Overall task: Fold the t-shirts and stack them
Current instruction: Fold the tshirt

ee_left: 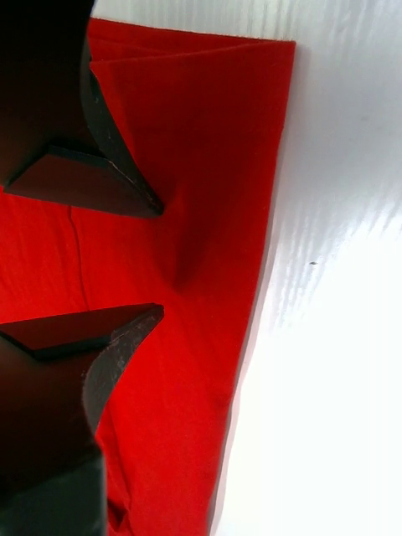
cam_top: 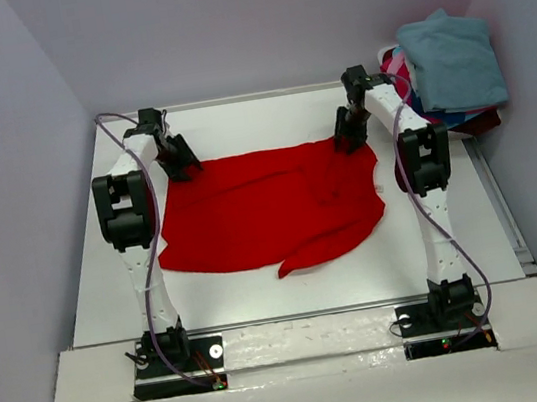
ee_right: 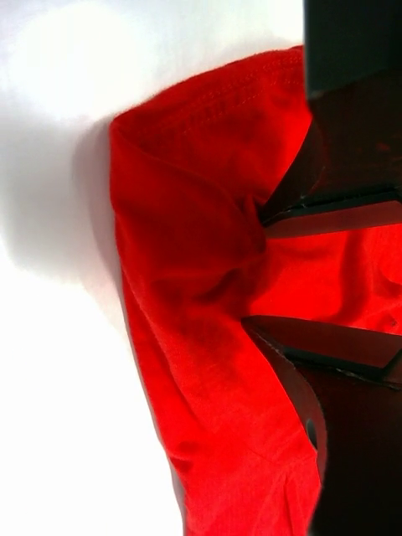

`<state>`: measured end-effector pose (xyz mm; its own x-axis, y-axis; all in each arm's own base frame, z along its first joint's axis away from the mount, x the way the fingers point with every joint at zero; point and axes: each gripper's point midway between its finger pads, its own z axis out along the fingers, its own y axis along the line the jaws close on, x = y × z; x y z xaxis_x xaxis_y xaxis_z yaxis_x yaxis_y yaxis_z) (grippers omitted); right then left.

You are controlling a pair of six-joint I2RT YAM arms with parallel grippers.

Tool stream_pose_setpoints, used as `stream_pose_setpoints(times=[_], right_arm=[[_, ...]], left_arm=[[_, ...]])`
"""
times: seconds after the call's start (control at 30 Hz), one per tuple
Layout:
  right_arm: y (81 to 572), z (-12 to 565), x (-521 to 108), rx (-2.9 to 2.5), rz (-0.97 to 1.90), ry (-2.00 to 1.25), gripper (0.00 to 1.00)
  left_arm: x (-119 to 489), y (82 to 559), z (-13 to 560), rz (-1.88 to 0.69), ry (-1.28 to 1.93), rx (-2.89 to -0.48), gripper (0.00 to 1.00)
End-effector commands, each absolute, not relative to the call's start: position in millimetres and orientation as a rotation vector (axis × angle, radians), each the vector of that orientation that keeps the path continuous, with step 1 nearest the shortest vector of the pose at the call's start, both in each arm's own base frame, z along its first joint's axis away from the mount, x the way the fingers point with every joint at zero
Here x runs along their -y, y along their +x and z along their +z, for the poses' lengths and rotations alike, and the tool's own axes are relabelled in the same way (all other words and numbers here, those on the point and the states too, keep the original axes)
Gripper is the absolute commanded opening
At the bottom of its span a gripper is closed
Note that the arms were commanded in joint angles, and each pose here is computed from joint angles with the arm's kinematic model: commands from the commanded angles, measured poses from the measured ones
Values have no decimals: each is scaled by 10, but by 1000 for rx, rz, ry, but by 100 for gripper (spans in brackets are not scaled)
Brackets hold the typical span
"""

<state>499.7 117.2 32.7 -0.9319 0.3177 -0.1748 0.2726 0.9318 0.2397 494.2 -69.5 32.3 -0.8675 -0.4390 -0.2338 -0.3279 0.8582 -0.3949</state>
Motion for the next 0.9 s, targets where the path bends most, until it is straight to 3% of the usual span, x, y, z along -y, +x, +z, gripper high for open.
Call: stream_pose_setpoints(times=[0.0,0.47,0.73,0.87], right_arm=[[5225,247,-1312,-2838,377,372,52],[5871,698,-1550,-2548,559,246,74],[6035,1158,-1612,-2407,607,177,77],[5992,1553,-1633,-2311,563,125,81]], left_arm=[[446,4975,78,-404,-633,-2744,59],[256,5526,203,-478,-688,-2597,66],[327,5777,462,-604,-629,-2464,71],[328,5837,915,-619,-552,-2314,74]])
